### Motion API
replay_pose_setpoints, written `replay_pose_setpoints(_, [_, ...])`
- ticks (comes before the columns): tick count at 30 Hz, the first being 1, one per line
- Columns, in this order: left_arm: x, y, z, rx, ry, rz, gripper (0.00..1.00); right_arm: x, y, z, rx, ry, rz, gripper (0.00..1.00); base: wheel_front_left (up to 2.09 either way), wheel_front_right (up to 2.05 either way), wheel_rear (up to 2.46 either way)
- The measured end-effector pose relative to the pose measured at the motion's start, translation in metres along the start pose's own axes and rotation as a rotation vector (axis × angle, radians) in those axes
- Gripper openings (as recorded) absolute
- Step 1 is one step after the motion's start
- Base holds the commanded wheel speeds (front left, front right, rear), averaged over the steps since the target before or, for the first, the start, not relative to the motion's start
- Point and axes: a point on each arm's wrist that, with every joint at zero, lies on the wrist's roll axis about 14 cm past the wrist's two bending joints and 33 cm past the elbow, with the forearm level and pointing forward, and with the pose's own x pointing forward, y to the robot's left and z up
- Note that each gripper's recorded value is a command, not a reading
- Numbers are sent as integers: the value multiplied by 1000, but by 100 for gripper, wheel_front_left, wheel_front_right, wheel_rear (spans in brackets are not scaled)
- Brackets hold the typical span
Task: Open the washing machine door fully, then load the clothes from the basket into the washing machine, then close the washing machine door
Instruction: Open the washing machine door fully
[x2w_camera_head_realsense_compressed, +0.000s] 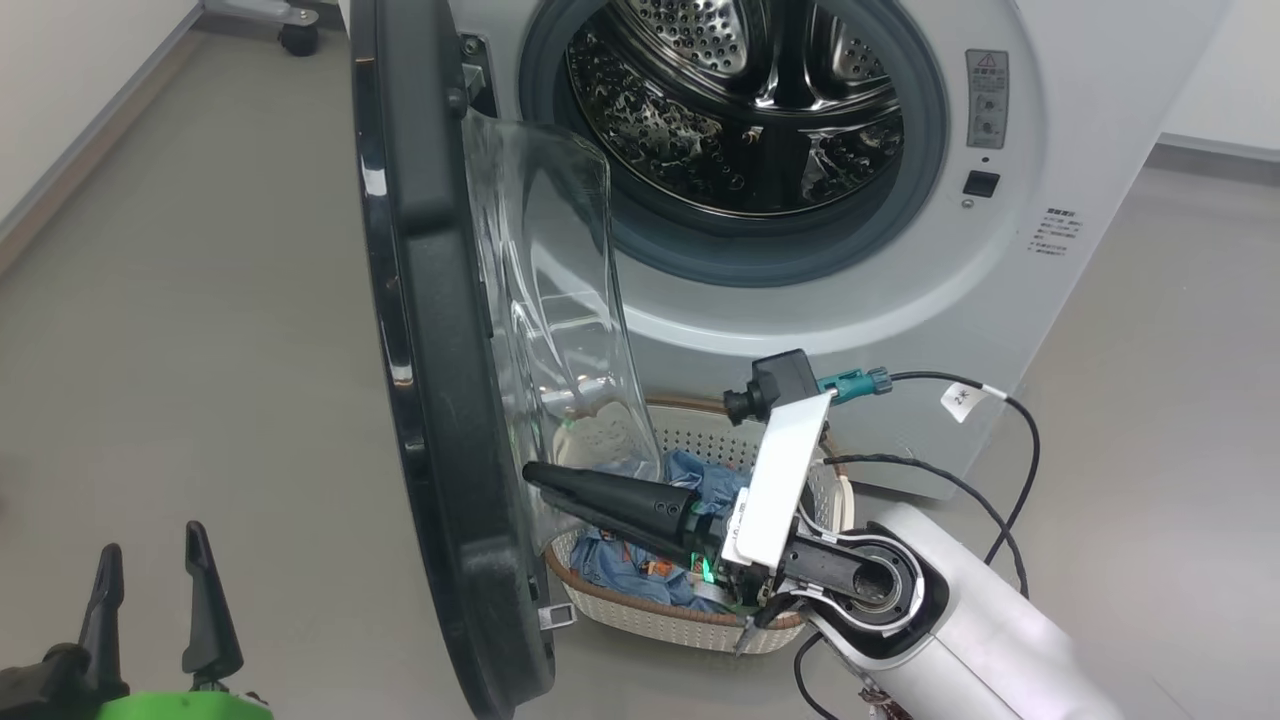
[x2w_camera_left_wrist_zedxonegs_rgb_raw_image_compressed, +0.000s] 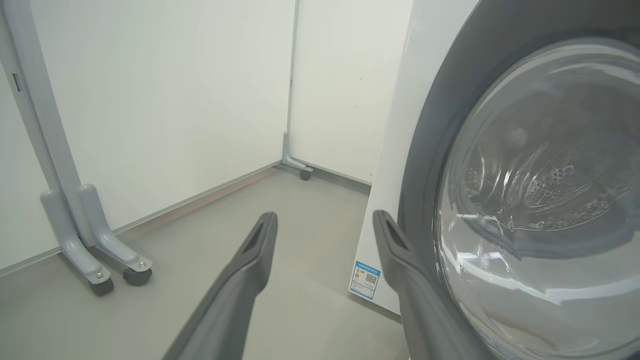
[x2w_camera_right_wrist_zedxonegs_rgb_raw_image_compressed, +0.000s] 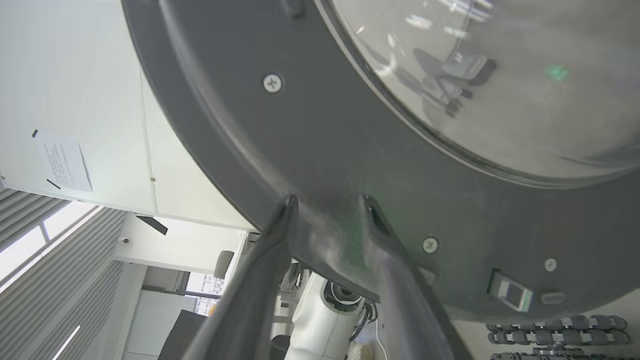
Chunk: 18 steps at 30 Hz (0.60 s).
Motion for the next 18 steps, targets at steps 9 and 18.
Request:
replay_pose_setpoints(9, [7,-11,-1,-4,1,-36,100,-23,21,48,-309,-237,-53,100,0,0,0])
replay_pose_setpoints(18, [16,-19,-2,8,3,-63,100,-114,13,116,-933,-537,-368,100,0,0,0])
